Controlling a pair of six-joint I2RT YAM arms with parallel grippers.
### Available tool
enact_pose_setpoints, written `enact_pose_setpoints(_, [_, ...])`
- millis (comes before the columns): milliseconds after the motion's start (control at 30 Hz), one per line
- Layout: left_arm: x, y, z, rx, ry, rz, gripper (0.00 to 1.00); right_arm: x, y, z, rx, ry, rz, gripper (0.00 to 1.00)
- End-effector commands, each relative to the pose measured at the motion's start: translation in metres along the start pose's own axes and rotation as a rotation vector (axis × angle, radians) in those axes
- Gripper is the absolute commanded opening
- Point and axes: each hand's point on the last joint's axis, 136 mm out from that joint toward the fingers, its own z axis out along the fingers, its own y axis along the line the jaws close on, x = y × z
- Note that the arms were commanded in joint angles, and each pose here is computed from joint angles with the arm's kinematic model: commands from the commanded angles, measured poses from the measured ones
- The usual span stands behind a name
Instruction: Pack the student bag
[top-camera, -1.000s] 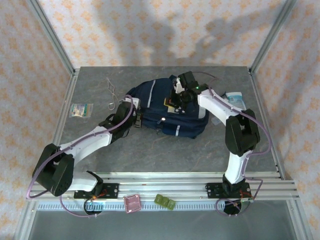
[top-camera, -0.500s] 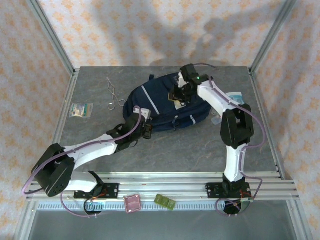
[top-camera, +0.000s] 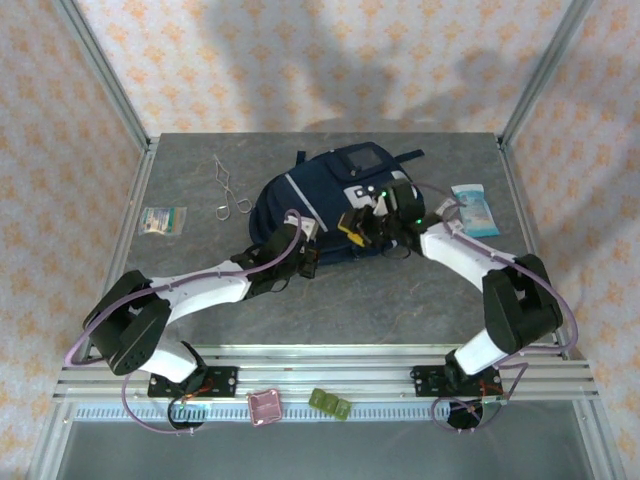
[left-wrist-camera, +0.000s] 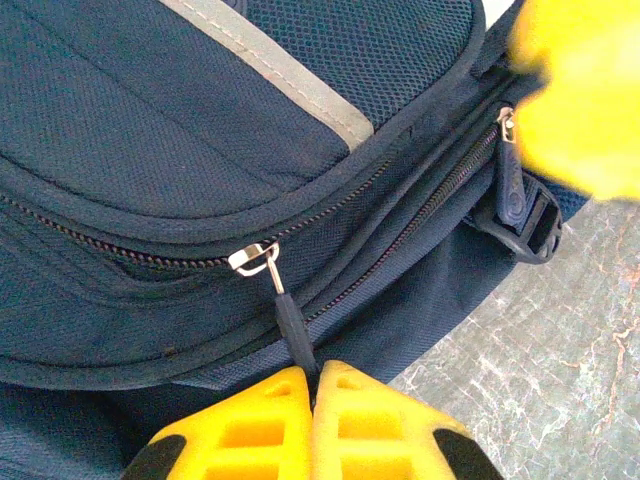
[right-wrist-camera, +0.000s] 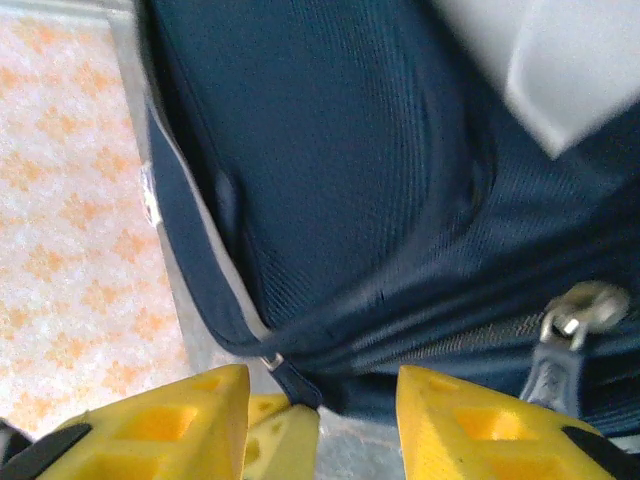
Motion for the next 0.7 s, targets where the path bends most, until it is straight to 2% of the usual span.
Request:
enact_pose_setpoints(0, [-0.018,-0.022,0.000,0.065,-0.046,0.027,0.00,-0.005,0.027,0.007,-0.130,-0.020,0.060,0.42])
enact_pose_setpoints(300, [-0.011,-0.034,0.001,0.081,-0.035,0.050,0.00,-0.014,0.036,0.033,-0.147,-0.021,0.113,0.40])
enact_pose_setpoints(367, [-0.012,-0.032,0.001,0.065,-0.040,0.051,0.00,-0.014,0.035,0.041,-0.141,-0.006,0.128,0.34])
enact_pose_setpoints(500, [-0.016,-0.013,0.000,-0.044,-0.065,0.042,0.00,-0.015,0.030,0.049,-0.127,-0.001,0.145,0.15])
enact_pose_setpoints(567, [-0.017,0.000,0.000,-0.113,-0.073,0.035,0.00,-0.016,0.025,0.048,-0.111,-0.019,0.141,0.02])
enact_pose_setpoints(667, [-0.018,0.025,-0.003,-0.242,-0.090,0.027,0.00,-0.017,0.017,0.045,-0.076,-0.047,0.132,0.00])
